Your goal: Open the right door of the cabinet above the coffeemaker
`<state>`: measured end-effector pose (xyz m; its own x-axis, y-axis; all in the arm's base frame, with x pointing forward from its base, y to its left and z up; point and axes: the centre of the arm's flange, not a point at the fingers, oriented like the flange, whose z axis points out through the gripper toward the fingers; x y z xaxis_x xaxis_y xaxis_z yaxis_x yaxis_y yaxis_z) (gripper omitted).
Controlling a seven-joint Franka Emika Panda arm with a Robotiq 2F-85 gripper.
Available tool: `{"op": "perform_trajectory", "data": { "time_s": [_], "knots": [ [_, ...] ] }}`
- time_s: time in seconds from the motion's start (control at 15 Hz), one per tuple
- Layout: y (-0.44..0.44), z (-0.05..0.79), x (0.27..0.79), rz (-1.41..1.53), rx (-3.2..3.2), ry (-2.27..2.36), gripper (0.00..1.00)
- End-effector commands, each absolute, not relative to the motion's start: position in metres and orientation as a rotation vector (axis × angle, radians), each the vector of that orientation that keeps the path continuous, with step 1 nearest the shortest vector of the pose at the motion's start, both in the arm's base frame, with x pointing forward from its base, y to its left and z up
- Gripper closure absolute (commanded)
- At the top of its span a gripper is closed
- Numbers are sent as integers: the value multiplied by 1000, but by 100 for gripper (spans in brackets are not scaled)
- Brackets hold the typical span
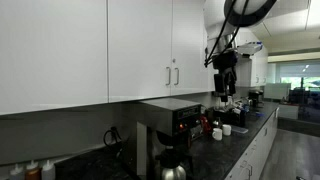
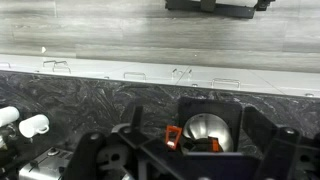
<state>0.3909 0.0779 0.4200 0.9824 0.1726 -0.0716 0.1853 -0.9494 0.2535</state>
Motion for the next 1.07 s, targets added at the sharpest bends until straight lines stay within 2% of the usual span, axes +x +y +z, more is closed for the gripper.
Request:
{"op": "perform_trajectory", "data": {
  "time_s": [0.0, 0.53, 1.0],
  "knots": [
    [78, 420, 391, -71, 2867, 263, 0],
    [78, 420, 391, -71, 2867, 263, 0],
    [42, 460, 425, 81, 2846, 114, 0]
  ]
}}
